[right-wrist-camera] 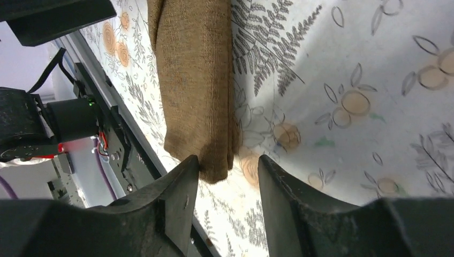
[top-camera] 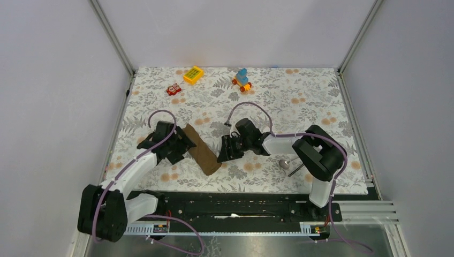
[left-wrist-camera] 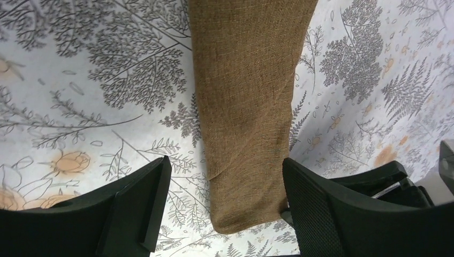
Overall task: Fold the napkin into a case and place the utensils inside
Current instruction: Move the smaller rectangle-folded napkin to the corner of the board.
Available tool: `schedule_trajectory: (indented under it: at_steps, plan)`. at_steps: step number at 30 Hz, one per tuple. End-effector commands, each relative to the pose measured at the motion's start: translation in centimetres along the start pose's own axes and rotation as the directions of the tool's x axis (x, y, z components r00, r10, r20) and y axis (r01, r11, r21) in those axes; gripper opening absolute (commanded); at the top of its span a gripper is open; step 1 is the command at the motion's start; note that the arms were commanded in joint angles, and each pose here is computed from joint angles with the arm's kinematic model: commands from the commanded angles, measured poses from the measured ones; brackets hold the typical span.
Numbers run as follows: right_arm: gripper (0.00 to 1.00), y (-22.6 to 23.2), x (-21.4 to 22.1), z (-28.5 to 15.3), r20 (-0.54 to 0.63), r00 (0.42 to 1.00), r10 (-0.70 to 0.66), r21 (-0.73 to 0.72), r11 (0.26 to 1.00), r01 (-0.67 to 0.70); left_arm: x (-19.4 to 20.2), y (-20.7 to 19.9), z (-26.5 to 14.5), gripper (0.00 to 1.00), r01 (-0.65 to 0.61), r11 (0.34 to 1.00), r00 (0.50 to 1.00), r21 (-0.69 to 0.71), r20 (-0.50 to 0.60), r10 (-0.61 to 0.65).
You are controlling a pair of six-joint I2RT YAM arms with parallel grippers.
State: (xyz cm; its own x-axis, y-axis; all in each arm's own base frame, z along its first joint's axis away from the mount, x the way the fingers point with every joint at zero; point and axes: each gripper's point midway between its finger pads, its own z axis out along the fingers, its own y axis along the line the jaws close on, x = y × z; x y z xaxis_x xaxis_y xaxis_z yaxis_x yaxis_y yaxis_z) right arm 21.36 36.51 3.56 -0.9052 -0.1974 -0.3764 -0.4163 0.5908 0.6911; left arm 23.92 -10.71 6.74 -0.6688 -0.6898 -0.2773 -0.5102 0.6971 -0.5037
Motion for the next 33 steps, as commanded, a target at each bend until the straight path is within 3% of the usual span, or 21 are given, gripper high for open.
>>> schedule_trajectory:
  at_steps: [1,8,12,14,16,18,21,26,28,33]
  plan:
    - [0.5,1.3,-0.1,2.4,0.002,0.998,-0.062,-0.09,0.994,0.061,-2.7,-4.9,-0.8,0.82,-0.082,0.986,0.995,0.142,0.059,0.074]
    - [0.37,3.8,-5.6,9.8,0.086,0.993,-0.085,-0.125,0.988,0.095,-6.8,-4.4,-5.5,0.89,-0.196,0.98,0.954,0.027,0.236,0.184]
    - [0.23,5.7,-10.3,14.5,0.072,0.971,-0.227,-0.182,0.954,0.237,-6.9,-3.5,-7.7,0.9,-0.195,0.981,0.945,0.023,0.273,0.182]
    - [0.23,7.2,-11.6,16.9,0.024,0.935,-0.355,-0.288,0.893,0.346,-6.5,-3.1,-8.2,0.9,-0.192,0.981,0.945,0.029,0.276,0.177]
    - [0.24,6.6,-11.4,17.6,-0.062,0.901,-0.43,-0.307,0.867,0.393,-6.1,-2.8,-8.4,0.91,-0.193,0.981,0.946,0.039,0.273,0.175]
    - [0.3,6.3,-12.6,17.6,-0.037,0.879,-0.476,-0.317,0.84,0.441,-5.7,-2.3,-8.1,0.91,-0.187,0.982,0.949,0.032,0.263,0.172]
    - [0.5,5.4,-15.8,15.9,0.019,0.879,-0.476,-0.236,0.852,0.467,-5.4,-1.4,-7.0,0.9,-0.154,0.988,0.956,0.012,0.253,0.146]
    - [0.71,6.8,-20.9,8.4,0.113,0.911,-0.396,-0.027,0.916,0.401,-6.3,-0.2,-4.9,0.84,0.023,1.0,0.957,0.008,0.288,-0.024]
    - [0.75,6.3,-21.8,4.8,0.145,0.942,-0.303,0.037,0.953,0.301,-6.8,0.1,-3.8,0.84,0.074,0.997,0.95,0.037,0.303,-0.082]
    - [0.76,5.5,-19.5,-2.2,0.193,0.972,-0.134,-0.035,0.989,0.144,-7.4,0.7,-0.3,0.88,0.127,0.991,0.962,0.038,0.239,-0.132]
